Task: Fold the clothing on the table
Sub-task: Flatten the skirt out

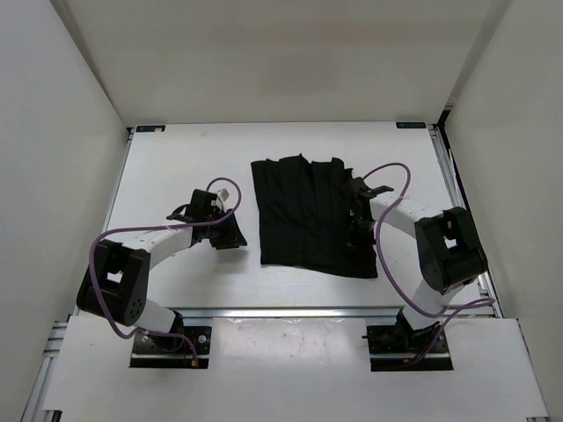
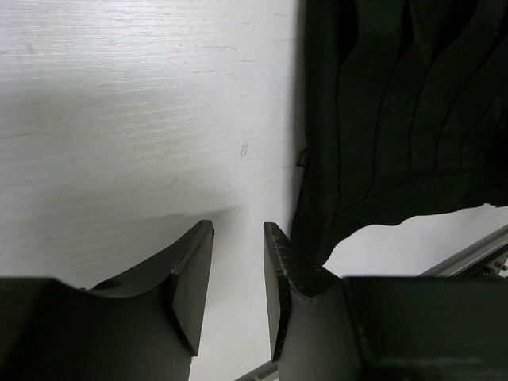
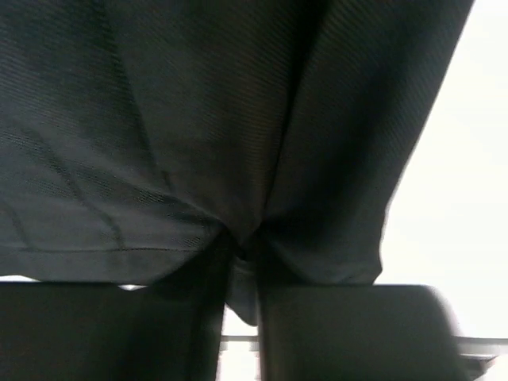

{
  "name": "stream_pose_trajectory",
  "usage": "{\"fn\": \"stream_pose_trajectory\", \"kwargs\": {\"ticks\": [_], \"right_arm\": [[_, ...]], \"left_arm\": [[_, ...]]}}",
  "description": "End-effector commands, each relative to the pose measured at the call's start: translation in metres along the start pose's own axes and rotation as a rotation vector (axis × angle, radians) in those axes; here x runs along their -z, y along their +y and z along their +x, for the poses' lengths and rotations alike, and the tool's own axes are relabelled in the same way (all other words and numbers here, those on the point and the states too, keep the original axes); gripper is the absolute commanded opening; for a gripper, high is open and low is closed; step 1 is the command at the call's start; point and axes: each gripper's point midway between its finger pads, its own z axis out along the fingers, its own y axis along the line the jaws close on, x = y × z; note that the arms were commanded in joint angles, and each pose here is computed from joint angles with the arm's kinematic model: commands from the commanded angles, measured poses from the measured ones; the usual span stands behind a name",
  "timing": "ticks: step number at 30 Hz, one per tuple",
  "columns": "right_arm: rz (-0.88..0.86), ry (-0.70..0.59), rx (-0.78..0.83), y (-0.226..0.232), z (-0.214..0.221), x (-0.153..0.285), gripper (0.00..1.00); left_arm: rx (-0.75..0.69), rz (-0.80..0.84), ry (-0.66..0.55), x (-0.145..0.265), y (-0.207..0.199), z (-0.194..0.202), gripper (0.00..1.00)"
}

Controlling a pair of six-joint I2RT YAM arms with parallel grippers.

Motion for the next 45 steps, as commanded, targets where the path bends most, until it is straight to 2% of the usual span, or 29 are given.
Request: {"fn": "stream_pose_trajectory", "kwargs": {"ticks": [1,2,9,11,14,17,19,22,24,25,26,28,31,33,34,36,37,44,45], "right_arm": [[0.044,0.06,0.036,-0.003,0.015,-0.02,0.06],[0.05,0.049,0.033,-0.005,0.012,-0.018,0.0],[-0.024,-0.088,-0.008,-0.005,-0.01,0.029,0.0],[-0.081,-0.159,-0.042,-0.003,-0.019,0.051,0.0],[-0.129,-0.198,-0.136,-0.017,-0.02,0.067,0.0],[-0.182,-0.211,-0.241,-0.035,-0.013,0.069,0.0],[-0.246,-0.188,-0.279,-0.038,-0.002,0.061,0.0],[-0.241,-0.131,-0.337,-0.049,0.016,0.045,0.0],[-0.195,-0.091,-0.344,-0.054,0.026,0.035,0.09],[-0.151,-0.075,-0.339,-0.059,0.03,0.03,0.22],[-0.125,-0.064,-0.349,-0.061,0.031,0.031,0.26],[-0.092,-0.088,-0.316,-0.061,0.025,0.036,0.26],[-0.127,-0.19,-0.203,-0.037,0.0,0.058,0.27],[-0.142,-0.197,-0.164,-0.025,-0.011,0.066,0.23],[-0.135,-0.181,-0.152,-0.022,-0.012,0.063,0.2],[-0.134,-0.154,-0.142,-0.014,-0.012,0.058,0.03],[-0.129,-0.147,-0.128,-0.013,-0.01,0.057,0.0],[-0.094,-0.202,-0.172,-0.03,-0.02,0.067,0.0],[-0.104,-0.193,-0.16,-0.031,-0.017,0.067,0.11]], "left_arm": [[-0.01,0.015,-0.032,0.01,-0.002,-0.005,0.43],[-0.005,0.011,-0.037,0.01,0.0,-0.006,0.43],[0.001,0.014,-0.033,0.009,0.001,-0.004,0.42],[0.008,0.016,-0.029,0.007,0.001,-0.004,0.42],[0.009,0.03,-0.025,0.005,-0.002,-0.005,0.43],[0.001,0.036,-0.021,0.003,-0.007,-0.005,0.42],[-0.001,0.028,-0.015,0.0,-0.006,-0.005,0.42],[-0.003,0.036,-0.009,-0.001,-0.009,-0.005,0.42],[-0.013,0.034,-0.007,-0.001,-0.01,-0.006,0.42],[-0.011,0.045,-0.007,-0.002,-0.012,-0.007,0.42],[-0.011,0.037,-0.015,-0.002,-0.011,-0.008,0.43],[-0.014,0.041,-0.009,-0.002,-0.012,-0.007,0.42],[-0.01,0.035,-0.01,-0.002,-0.01,-0.006,0.42],[-0.007,0.04,-0.015,-0.001,-0.01,-0.006,0.42],[-0.001,0.034,-0.011,-0.001,-0.008,-0.004,0.42],[-0.008,0.046,-0.014,-0.001,-0.01,-0.005,0.42],[-0.004,0.039,-0.02,-0.001,-0.009,-0.007,0.42],[-0.008,0.035,-0.014,0.0,-0.007,-0.004,0.42],[-0.008,0.035,-0.015,-0.001,-0.007,-0.003,0.42]]}}
